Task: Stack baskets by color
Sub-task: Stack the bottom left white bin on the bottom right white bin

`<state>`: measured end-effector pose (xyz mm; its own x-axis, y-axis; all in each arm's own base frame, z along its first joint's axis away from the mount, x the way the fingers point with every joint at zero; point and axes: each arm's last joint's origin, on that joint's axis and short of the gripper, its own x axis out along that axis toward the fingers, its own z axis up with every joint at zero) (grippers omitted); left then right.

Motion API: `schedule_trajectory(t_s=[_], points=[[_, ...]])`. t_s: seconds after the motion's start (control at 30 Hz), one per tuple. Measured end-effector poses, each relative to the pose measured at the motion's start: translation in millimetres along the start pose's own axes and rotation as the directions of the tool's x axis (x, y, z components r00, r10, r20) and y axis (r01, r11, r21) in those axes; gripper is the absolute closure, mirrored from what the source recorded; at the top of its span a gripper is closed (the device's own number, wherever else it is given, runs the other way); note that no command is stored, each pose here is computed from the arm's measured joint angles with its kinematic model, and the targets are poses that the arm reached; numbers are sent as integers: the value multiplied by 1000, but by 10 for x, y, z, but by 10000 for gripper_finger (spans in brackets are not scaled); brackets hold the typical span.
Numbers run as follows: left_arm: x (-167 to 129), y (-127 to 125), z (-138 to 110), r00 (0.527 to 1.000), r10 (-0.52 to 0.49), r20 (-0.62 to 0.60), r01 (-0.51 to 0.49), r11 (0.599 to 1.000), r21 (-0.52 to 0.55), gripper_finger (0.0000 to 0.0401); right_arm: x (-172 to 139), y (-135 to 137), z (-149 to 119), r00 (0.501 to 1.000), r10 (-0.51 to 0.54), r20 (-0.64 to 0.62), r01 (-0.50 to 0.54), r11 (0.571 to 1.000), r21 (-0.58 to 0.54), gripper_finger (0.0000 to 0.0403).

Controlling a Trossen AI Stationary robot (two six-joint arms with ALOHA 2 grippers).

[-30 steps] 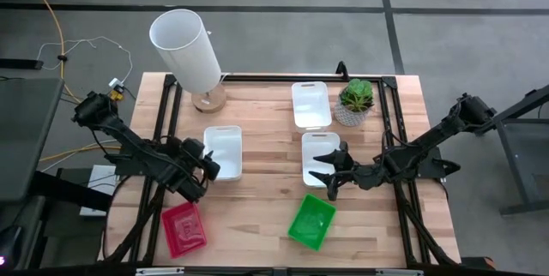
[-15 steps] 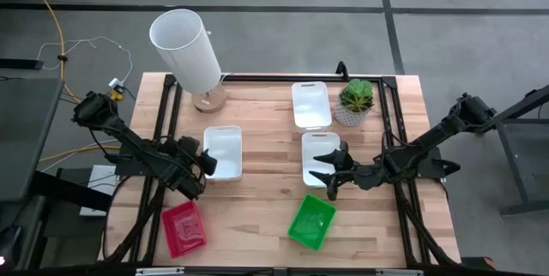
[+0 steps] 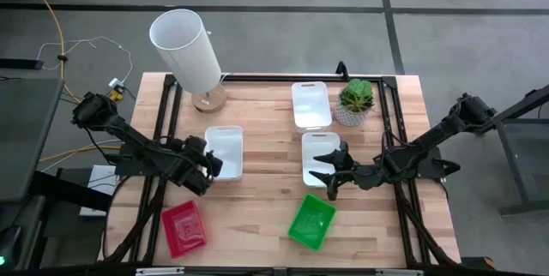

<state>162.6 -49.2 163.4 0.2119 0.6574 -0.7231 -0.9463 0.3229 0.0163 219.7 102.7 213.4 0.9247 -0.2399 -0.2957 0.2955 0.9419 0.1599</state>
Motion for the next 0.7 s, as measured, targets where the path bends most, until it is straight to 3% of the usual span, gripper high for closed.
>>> schedule_trajectory(t_s=[0.27, 0.53, 0.7], points=[[-11, -30, 11, 996, -35, 77, 29, 997, 72, 386, 0, 0, 1, 1000, 0, 1, 0, 1000, 1, 176], [-218, -140, 81, 966, -134, 219, 108, 986, 127, 399, -3, 28, 54, 999, 26, 44, -26, 1000, -4, 176], [-472, -219, 149, 920, -239, 312, 195, 967, 167, 400, -75, 147, 142, 980, 168, 108, -164, 985, -48, 176]])
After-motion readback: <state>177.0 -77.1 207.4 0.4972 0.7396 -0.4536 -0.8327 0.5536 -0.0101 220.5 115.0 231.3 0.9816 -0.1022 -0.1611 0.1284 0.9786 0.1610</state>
